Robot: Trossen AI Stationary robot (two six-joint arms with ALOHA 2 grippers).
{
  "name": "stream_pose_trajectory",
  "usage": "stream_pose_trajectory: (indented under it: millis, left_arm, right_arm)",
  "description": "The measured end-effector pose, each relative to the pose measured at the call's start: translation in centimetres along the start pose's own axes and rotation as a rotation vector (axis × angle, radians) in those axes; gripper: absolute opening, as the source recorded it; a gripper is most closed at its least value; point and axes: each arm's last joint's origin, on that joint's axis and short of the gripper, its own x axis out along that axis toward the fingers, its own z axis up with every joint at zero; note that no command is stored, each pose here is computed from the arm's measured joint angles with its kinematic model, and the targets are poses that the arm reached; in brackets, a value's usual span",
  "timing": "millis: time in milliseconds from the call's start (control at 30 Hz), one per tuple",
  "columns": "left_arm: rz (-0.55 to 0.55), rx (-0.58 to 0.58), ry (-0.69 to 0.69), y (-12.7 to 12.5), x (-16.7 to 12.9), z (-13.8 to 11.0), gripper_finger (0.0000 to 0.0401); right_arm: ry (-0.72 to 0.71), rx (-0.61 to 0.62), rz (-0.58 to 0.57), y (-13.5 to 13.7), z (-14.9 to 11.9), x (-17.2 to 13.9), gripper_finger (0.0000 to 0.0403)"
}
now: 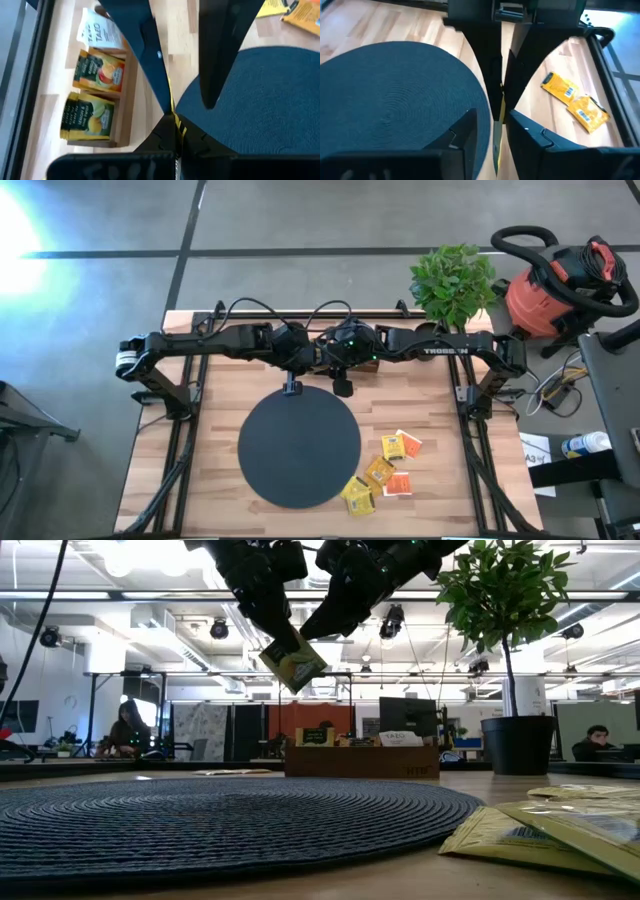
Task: Pick & Place Tea
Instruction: Put the yellow tea bag into the left section of the wooden organizer
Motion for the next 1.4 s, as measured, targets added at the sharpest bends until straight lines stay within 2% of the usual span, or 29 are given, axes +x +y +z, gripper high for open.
stream_pose_trajectory:
  millis: [533, 1000, 1267, 1400]
  left_arm:
    - [-0.001, -0.002, -0.008, 0.1, -0.9, 0.7, 0.0]
    - [-0.001, 0.0, -0.042, 0.2, -1.3, 1.2, 0.0]
    - [-0.001, -0.001, -0.026, 0.2, -1.4, 1.1, 0.0]
    - [-0.012, -0.003, 0.018, 0.1, -1.4, 0.7, 0.0]
  right_arm:
    - [0.008, 0.029, -0.042, -0.3, 0.0, -0.1, 0.0045]
    - [0.055, 0.057, -0.036, -0.2, -1.2, 0.8, 0.0074]
    - [0.064, 0.091, -0.035, -0.3, -1.6, 1.9, 0.0054]
    - [0.055, 0.088, -0.036, -0.3, -1.5, 1.8, 0.0057]
